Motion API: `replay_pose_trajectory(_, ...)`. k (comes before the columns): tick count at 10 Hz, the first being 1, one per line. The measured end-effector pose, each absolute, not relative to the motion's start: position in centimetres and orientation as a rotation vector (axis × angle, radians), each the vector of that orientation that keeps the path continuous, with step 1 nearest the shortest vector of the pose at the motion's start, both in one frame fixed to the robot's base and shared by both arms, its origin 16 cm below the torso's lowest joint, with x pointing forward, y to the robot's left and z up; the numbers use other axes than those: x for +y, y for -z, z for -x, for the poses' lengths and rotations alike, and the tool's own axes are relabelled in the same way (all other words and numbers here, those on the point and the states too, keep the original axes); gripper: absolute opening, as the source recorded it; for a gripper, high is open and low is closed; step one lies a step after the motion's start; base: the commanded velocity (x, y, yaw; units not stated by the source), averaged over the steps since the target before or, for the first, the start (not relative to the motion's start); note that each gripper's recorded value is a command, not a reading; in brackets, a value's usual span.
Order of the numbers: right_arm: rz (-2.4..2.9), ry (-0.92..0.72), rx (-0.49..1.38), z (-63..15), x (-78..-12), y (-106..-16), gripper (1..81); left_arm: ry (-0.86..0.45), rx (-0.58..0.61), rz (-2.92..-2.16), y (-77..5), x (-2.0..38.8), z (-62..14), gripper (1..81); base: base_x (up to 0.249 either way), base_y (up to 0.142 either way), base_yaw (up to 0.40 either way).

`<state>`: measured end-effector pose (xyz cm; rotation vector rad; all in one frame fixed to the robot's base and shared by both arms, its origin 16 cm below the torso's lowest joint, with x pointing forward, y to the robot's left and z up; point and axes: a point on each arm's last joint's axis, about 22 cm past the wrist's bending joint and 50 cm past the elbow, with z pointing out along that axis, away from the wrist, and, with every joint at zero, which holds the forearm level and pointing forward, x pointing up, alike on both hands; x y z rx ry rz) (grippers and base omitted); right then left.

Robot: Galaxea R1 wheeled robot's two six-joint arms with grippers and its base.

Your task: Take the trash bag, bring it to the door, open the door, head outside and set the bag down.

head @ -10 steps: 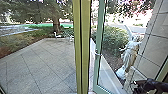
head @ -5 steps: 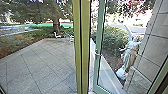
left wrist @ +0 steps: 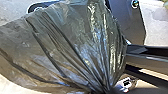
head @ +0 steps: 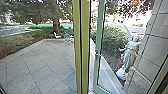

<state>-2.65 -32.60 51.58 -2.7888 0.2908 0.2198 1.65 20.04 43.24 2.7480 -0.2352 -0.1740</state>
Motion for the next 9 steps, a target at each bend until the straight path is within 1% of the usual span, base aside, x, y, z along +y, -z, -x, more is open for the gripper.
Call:
replay_pose_trajectory(1, 2.771, -0.209, 0.279, 3.2, -30.5, -50.3, 81.1, 0.165, -0.237, -2.746, -43.2, 19.7, -2.1, 1.0, 0.0, 0.0, 0.0)
replay_pose_trajectory(2, 2.78, -0.19, 0.273, 3.3, -30.0, -49.0, 81.1, 0.161, -0.238, -2.741, -43.2, 19.3, -2.2, 1.0, 0.0, 0.0, 0.0)
replay_pose_trajectory(4, 2.864, -0.188, 0.269, 5.1, -32.4, -46.2, 81.1, 0.161, -0.237, -2.741, -43.2, 19.3, -2.2, 1.0, 0.0, 0.0, 0.0)
replay_pose_trajectory(6, 2.898, -0.197, 0.261, 6.8, -32.4, -44.8, 81.1, 0.154, -0.24, -2.75, -43.1, 19.5, -2.5, 1.0, 0.0, 0.0, 0.0)
replay_pose_trajectory(7, 2.896, -0.158, 0.229, 5.8, -30.7, -44.1, 81.1, 0.145, -0.241, -2.765, -42.9, 20.0, -2.8, 1.0, 0.0, 0.0, 0.0)
replay_pose_trajectory(8, 2.856, -0.108, 0.196, 4.4, -26.5, -43.5, 81.1, 0.132, -0.242, -2.785, -42.5, 20.4, -3.0, 1.0, 0.0, 0.0, 0.0)
replay_pose_trajectory(9, 2.785, -0.076, 0.177, 4.0, -20.6, -43.5, 81.1, 0.106, -0.242, -2.801, -42.2, 20.4, -3.5, 1.0, 0.0, 0.0, 0.0)
